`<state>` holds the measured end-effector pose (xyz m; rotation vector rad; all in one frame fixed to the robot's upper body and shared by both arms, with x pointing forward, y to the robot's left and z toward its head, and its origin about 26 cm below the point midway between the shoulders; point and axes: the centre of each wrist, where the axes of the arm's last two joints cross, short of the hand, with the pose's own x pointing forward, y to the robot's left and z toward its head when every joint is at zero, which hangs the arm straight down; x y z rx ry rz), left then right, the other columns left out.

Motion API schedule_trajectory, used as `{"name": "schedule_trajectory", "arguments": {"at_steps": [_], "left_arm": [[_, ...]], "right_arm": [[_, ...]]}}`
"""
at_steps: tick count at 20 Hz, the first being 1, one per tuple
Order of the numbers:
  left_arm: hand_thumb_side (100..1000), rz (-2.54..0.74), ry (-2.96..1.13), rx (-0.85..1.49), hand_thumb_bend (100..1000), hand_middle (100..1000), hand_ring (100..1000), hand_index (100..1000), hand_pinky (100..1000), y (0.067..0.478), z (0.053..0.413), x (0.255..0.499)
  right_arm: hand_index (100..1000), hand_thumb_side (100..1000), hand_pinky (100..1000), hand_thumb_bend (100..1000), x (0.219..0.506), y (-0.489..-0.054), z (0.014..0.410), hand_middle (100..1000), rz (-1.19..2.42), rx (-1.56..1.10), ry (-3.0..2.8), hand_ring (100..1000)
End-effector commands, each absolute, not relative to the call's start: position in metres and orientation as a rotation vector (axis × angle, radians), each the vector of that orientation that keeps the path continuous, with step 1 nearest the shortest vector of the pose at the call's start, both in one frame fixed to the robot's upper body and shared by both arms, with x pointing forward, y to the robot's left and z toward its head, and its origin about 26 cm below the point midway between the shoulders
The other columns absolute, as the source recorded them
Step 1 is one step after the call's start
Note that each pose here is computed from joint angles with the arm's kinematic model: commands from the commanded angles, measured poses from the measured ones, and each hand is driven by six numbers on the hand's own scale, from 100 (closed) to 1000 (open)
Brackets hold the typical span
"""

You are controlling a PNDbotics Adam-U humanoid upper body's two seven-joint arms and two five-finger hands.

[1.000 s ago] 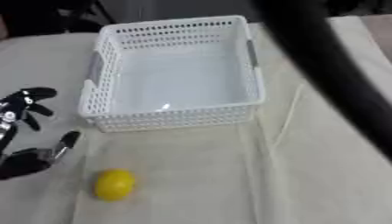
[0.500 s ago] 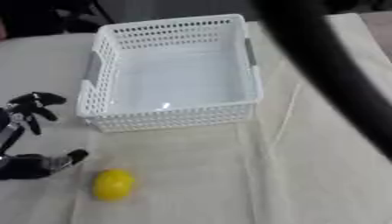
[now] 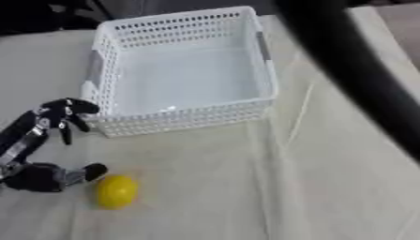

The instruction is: Pick up objects on the table and place them in the box.

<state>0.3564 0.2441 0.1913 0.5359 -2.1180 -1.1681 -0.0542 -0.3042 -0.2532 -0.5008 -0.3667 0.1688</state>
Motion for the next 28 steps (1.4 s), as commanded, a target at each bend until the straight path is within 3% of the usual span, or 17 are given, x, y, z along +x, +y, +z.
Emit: {"name": "schedule_trajectory", "arguments": {"at_steps": [1,7,15,19,28], "left_arm": [[620,-1.199,-2.131,0.525,476,775,605,842,356,0.245,0.202,0.354],[660,-1.191,-2.059,0.481,389,776,603,841,352,0.243,0.187,0.354],[603,-1.246,-2.020,0.596,456,775,613,841,374,0.263,0.196,0.355],[615,-1.302,-1.982,0.656,466,773,610,839,378,0.280,0.208,0.354],[633,-1.360,-1.921,0.500,455,761,592,824,357,0.279,0.213,0.351]], "right_arm": [[717,880,459,100,-0.062,-0.315,-0.250,667,0.195,-0.496,-0.353,568],[716,881,457,100,-0.054,-0.327,-0.247,663,0.244,-0.485,-0.370,566],[716,880,457,100,-0.056,-0.330,-0.245,664,0.242,-0.483,-0.363,566],[716,879,457,100,-0.061,-0.331,-0.245,664,0.236,-0.489,-0.350,566],[716,879,457,100,-0.070,-0.331,-0.244,665,0.224,-0.502,-0.328,567]]}}
